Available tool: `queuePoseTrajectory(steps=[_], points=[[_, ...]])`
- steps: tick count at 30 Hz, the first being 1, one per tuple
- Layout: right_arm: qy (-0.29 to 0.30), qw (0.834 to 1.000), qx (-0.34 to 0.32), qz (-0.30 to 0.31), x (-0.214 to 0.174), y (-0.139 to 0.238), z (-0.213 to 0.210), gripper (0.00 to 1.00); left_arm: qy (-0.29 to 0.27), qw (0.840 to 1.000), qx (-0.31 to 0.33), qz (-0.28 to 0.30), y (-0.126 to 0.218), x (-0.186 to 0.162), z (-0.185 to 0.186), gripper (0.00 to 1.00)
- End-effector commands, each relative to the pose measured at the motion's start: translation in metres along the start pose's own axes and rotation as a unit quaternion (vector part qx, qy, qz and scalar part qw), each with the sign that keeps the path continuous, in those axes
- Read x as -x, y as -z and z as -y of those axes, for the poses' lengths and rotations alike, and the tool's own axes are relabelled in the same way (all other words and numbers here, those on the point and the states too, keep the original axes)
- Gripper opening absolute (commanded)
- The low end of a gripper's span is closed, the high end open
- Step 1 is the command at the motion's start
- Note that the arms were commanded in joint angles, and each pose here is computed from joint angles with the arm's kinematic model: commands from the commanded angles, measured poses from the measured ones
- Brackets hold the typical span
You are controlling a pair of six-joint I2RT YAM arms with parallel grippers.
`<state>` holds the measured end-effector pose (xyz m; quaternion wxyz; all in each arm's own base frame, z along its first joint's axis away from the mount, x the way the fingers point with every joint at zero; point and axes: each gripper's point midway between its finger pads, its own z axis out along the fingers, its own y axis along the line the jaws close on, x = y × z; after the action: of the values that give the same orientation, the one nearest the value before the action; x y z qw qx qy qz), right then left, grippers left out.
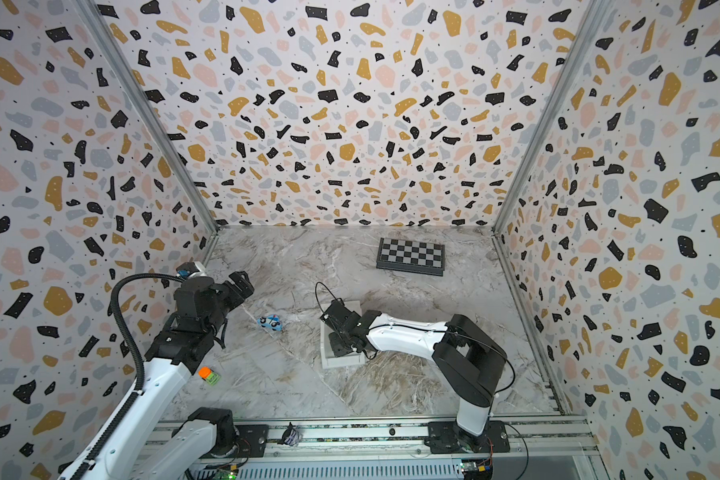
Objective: Put the screwdriver in the bin
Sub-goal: 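Lift the screwdriver and carry it with the right gripper over the white bin, then lower the screwdriver into the white bin and open the right gripper, then raise the right gripper out of the bin and draw it back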
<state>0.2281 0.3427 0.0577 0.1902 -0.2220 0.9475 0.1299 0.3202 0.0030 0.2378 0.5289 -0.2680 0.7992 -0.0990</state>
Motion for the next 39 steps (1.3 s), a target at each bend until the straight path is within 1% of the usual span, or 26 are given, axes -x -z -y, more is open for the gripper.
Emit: queuePoseTrajectory(steps=[1, 11, 17, 21, 27, 31, 36, 39], points=[[0.005, 1.0, -0.009, 0.004, 0.008, 0.004, -0.001, 0.26, 0.001, 1.0, -0.001, 0.012, 0.001, 0.005, -0.001, 1.0], [0.01, 1.0, -0.014, 0.007, 0.013, 0.01, -0.002, 0.29, -0.005, 1.0, 0.002, 0.019, 0.006, 0.009, -0.003, 1.0], [0.009, 0.999, -0.005, 0.041, 0.034, 0.037, -0.006, 0.3, -0.007, 1.0, 0.004, 0.021, 0.008, 0.01, -0.003, 1.0], [0.0, 0.998, -0.002, 0.062, 0.047, 0.055, 0.004, 0.31, -0.011, 1.0, 0.005, 0.022, 0.007, 0.011, -0.003, 1.0], [-0.026, 0.995, -0.019, 0.097, 0.064, 0.086, 0.04, 0.33, -0.02, 0.999, 0.009, 0.025, 0.006, 0.015, -0.002, 1.0], [-0.052, 0.991, -0.03, 0.119, 0.068, 0.106, 0.074, 0.37, -0.03, 0.999, 0.008, 0.028, 0.007, 0.019, 0.0, 1.0], [-0.094, 0.985, -0.05, 0.14, 0.065, 0.13, 0.122, 0.41, -0.047, 0.998, 0.008, 0.032, 0.008, 0.022, 0.001, 1.0], [-0.12, 0.978, -0.066, 0.156, 0.061, 0.145, 0.152, 0.43, -0.058, 0.997, 0.001, 0.048, 0.013, 0.027, 0.003, 1.0]])
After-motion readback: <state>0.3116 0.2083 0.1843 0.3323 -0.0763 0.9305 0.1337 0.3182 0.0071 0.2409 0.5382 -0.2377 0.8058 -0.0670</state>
